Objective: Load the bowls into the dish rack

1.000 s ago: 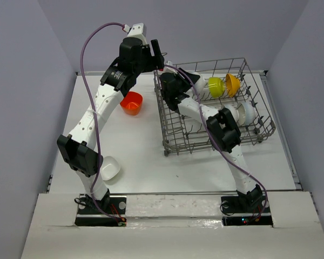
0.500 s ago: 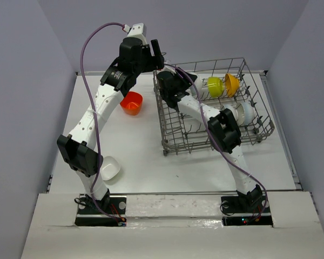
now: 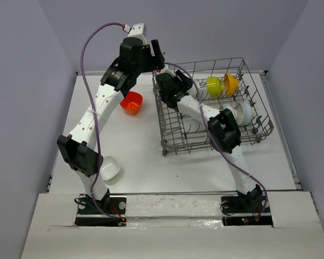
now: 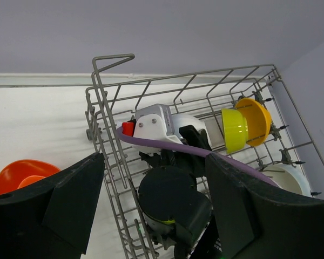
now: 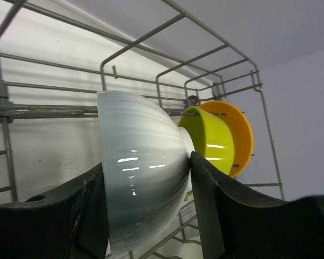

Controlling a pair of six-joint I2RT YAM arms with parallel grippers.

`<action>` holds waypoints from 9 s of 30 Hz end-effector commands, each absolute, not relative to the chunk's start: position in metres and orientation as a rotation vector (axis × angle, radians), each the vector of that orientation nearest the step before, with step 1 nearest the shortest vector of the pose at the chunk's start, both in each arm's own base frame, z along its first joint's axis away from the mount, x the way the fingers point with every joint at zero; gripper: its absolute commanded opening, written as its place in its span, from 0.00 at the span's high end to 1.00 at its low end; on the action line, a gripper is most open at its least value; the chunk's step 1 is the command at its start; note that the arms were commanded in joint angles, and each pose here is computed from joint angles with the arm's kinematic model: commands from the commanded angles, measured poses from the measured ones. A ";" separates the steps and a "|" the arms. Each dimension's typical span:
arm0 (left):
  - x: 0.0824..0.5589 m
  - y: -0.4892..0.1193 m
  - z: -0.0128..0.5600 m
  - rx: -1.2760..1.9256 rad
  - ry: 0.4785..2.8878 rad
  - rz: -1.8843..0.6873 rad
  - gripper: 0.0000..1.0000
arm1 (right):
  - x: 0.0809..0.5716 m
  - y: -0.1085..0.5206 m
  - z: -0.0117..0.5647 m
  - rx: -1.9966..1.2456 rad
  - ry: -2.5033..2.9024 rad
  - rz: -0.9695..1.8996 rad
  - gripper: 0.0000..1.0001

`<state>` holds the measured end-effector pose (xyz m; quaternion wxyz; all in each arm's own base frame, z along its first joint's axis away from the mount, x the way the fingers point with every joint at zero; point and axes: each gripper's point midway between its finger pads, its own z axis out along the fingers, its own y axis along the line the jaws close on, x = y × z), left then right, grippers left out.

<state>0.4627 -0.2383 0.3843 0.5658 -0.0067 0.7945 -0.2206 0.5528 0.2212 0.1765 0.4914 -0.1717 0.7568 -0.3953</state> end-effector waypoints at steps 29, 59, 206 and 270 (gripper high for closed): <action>0.452 -0.237 0.425 -0.014 1.771 -0.544 0.16 | 0.520 0.280 0.222 -0.485 1.883 -0.476 0.11; 0.448 -0.211 0.421 -0.080 1.758 -0.422 0.16 | 0.478 0.185 0.316 -0.161 1.837 -0.445 0.07; 0.292 -0.118 0.377 -0.188 1.828 -0.418 0.35 | 0.282 0.362 0.392 -0.304 1.709 0.266 0.99; 0.267 -0.136 0.367 0.205 1.867 -0.423 1.00 | 0.285 0.402 0.423 -0.589 1.611 0.361 0.91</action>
